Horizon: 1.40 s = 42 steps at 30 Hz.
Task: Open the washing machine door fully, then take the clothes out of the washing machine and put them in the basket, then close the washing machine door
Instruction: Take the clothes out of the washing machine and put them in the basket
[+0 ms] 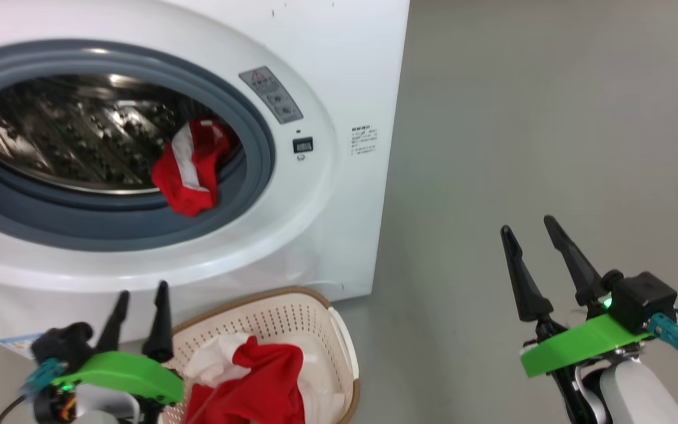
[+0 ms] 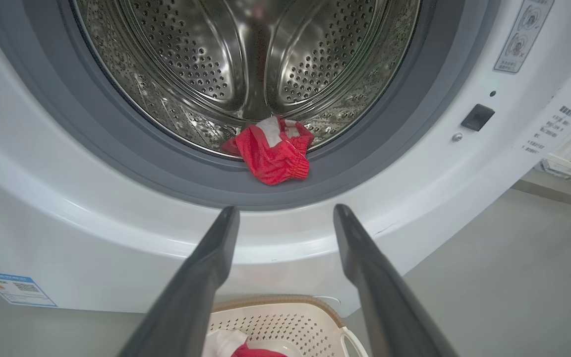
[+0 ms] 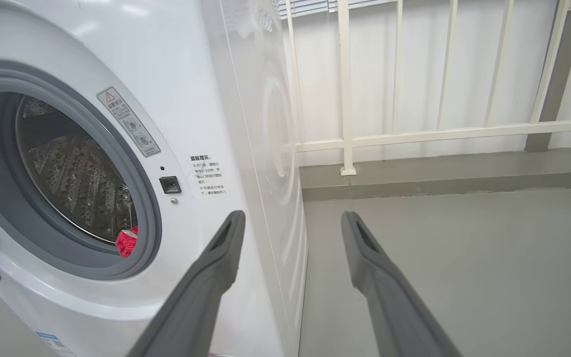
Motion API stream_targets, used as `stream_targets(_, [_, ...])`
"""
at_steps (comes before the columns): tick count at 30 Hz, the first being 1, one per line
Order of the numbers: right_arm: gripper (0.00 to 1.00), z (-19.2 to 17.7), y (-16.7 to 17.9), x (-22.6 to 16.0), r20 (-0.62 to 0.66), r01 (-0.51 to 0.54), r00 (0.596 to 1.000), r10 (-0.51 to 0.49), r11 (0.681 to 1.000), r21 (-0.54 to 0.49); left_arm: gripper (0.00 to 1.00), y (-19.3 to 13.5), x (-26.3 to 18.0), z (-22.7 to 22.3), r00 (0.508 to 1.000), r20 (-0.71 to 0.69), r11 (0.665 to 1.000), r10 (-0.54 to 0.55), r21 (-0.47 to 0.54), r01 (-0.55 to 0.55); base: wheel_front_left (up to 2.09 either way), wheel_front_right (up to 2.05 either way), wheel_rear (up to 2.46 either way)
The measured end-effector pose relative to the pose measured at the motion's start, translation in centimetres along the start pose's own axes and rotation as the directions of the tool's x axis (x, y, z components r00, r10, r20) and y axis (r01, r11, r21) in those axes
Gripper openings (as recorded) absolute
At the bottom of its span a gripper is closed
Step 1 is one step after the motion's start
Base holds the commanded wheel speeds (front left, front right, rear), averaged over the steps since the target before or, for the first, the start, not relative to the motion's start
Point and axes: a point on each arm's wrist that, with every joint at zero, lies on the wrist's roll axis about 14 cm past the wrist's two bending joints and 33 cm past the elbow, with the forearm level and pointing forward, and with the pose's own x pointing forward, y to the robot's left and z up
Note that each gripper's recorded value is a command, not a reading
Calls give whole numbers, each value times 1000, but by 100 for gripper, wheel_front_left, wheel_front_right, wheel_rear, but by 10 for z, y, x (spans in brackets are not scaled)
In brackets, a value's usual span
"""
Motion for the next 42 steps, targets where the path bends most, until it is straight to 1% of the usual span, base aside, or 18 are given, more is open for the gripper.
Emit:
stream_targets(5, [100, 9, 2, -12, 21, -3, 1000, 3, 1000, -2, 100, -5, -17, 50, 985, 171, 999, -29, 36, 23, 0, 0, 0])
stream_targets(9, [100, 22, 4, -16, 56, -7, 998, 8, 1000, -7, 100, -13, -36, 73, 965, 252, 991, -70, 131, 37, 0, 0, 0])
stream_targets(13, [100, 29, 2, -22, 78, -1, 997, 2, 1000, -14, 100, -17, -50, 88, 948, 305, 981, -88, 189, 30, 0, 0, 0])
stream_targets(15, [100, 28, -1, -27, 73, 8, 997, -7, 1000, -14, 100, -17, -56, 89, 946, 312, 978, -89, 205, 24, 0, 0, 0])
stream_targets(21, [100, 30, -7, -33, 79, 28, 996, -27, 999, -16, 100, -14, -67, 85, 948, 309, 978, -82, 210, 16, 0, 0, 0])
stream_targets(42, [100, 28, -7, -38, 74, 31, 997, -30, 999, -21, 100, -16, -70, 86, 945, 314, 977, -87, 212, 20, 0, 0, 0])
